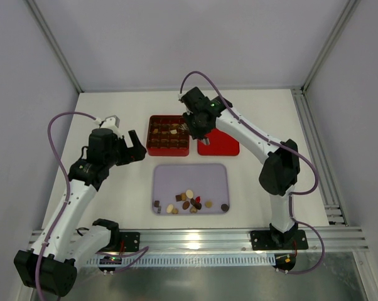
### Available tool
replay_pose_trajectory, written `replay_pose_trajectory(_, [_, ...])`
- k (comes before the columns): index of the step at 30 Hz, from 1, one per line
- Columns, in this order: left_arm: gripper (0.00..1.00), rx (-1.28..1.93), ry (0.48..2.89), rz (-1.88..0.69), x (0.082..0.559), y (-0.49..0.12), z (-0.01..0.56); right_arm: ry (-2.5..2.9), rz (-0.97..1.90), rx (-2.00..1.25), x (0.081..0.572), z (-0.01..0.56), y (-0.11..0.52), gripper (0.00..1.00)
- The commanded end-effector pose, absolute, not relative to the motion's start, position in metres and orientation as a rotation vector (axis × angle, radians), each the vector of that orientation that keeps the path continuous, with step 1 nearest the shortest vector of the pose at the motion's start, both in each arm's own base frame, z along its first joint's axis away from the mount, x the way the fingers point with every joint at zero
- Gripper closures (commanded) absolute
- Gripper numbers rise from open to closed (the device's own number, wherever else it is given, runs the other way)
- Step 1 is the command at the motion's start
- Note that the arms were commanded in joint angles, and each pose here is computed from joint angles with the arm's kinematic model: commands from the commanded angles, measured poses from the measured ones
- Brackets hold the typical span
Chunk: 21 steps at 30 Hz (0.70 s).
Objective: Pack the chocolate
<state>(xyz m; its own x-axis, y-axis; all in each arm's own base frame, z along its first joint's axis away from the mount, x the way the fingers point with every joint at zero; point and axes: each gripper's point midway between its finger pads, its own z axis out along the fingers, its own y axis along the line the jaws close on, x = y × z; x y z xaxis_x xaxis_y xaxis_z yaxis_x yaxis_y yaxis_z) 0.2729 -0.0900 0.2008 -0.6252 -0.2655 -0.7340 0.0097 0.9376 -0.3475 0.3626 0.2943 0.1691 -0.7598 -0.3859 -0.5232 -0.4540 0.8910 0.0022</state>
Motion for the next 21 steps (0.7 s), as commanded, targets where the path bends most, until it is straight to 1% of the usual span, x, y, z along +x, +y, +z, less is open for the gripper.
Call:
replay_pose_trajectory(1, [0.0,-0.164,2.166,-0.423,0.2769,-0.0916,0.2174,2.432,0.178,-0.564,0.3826,0.1915,0.2989,0.74])
replay_pose_trajectory(14, [0.0,-0.165,2.171,-0.42,0.2772,-0.0914,0.2159,2.448,0.172,-0.559,0.3825,0.1827,0.2982,0.72])
replay_pose_trajectory(15, [0.0,-0.165,2.169,-0.421,0.277,-0.0913,0.2163,2.448,0.173,-0.564,0.3819,0.1831,0.2989,0.7])
replay_pose_trajectory(21, [0.0,-0.166,2.164,-0.419,0.2771,-0.0908,0.2174,2.452,0.176,-0.567,0.3803,0.1825,0.2992,0.68])
